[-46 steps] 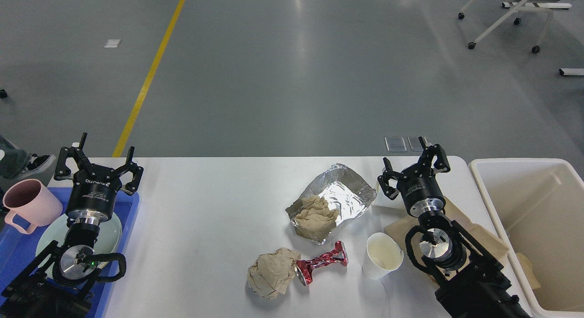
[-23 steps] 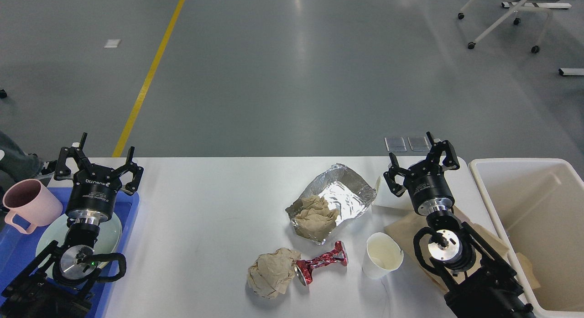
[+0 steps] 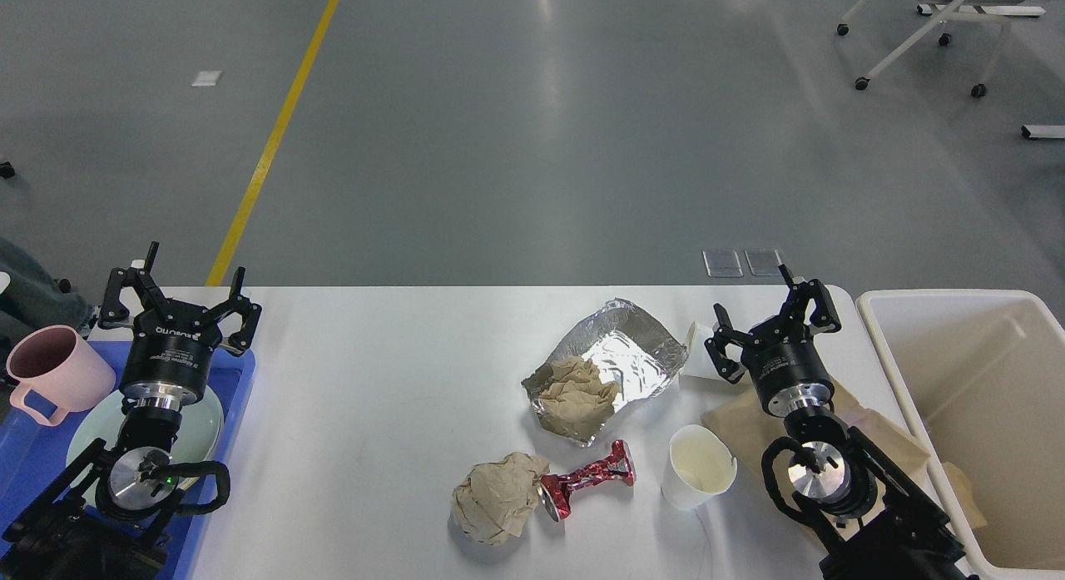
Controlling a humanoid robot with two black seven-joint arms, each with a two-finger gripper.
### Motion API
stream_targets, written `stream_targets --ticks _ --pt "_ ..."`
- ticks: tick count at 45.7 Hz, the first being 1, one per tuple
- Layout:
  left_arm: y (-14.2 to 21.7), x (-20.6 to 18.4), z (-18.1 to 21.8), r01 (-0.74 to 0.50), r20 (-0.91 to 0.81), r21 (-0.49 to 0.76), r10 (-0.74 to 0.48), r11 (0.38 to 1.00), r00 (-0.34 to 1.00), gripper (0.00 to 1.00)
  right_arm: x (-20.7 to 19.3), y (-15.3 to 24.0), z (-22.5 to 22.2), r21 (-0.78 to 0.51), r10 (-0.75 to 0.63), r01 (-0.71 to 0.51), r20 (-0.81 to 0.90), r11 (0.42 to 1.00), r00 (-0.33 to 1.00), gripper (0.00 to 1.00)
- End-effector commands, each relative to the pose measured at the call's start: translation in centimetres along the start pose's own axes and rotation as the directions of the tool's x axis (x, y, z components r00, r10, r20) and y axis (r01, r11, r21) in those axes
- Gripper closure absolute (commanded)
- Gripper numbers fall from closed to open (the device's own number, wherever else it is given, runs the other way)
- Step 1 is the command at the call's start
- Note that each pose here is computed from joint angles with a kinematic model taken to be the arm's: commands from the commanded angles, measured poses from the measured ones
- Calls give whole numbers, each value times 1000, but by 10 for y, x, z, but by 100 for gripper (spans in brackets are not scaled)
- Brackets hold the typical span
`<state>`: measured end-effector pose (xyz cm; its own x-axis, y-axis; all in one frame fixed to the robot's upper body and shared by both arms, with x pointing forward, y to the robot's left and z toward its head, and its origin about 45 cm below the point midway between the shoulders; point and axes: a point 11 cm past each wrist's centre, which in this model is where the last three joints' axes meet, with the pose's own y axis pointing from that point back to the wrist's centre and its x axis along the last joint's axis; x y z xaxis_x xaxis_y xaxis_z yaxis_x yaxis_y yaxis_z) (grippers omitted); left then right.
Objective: Tidy desktop
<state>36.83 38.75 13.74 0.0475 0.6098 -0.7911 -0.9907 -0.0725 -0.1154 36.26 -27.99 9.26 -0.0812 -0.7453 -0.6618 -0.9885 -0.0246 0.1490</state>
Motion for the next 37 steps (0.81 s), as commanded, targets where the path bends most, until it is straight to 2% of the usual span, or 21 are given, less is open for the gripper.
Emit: stream_targets --ticks 1,16,24,27,32,37 --pt "0 0 0 0 0 0 0 1000 1000 4 -1 -1 2 -3 9 -9 10 1000 1000 0" --pt "0 0 0 0 0 0 0 1000 1000 4 -19 -9 3 -53 -54 53 -7 997 999 0" --pt "0 0 0 0 0 0 0 1000 1000 4 -15 -20 -36 -126 -149 123 -217 984 965 0" --pt "0 0 0 0 0 0 0 1000 1000 4 -35 -31 -46 -181 -241 195 -281 964 929 0" --pt "0 0 0 0 0 0 0 1000 1000 4 -54 -43 -60 -315 -366 246 -417 917 832 0" --pt "0 0 0 0 0 0 0 1000 1000 4 -53 -45 -79 -460 -466 203 -580 864 668 0"
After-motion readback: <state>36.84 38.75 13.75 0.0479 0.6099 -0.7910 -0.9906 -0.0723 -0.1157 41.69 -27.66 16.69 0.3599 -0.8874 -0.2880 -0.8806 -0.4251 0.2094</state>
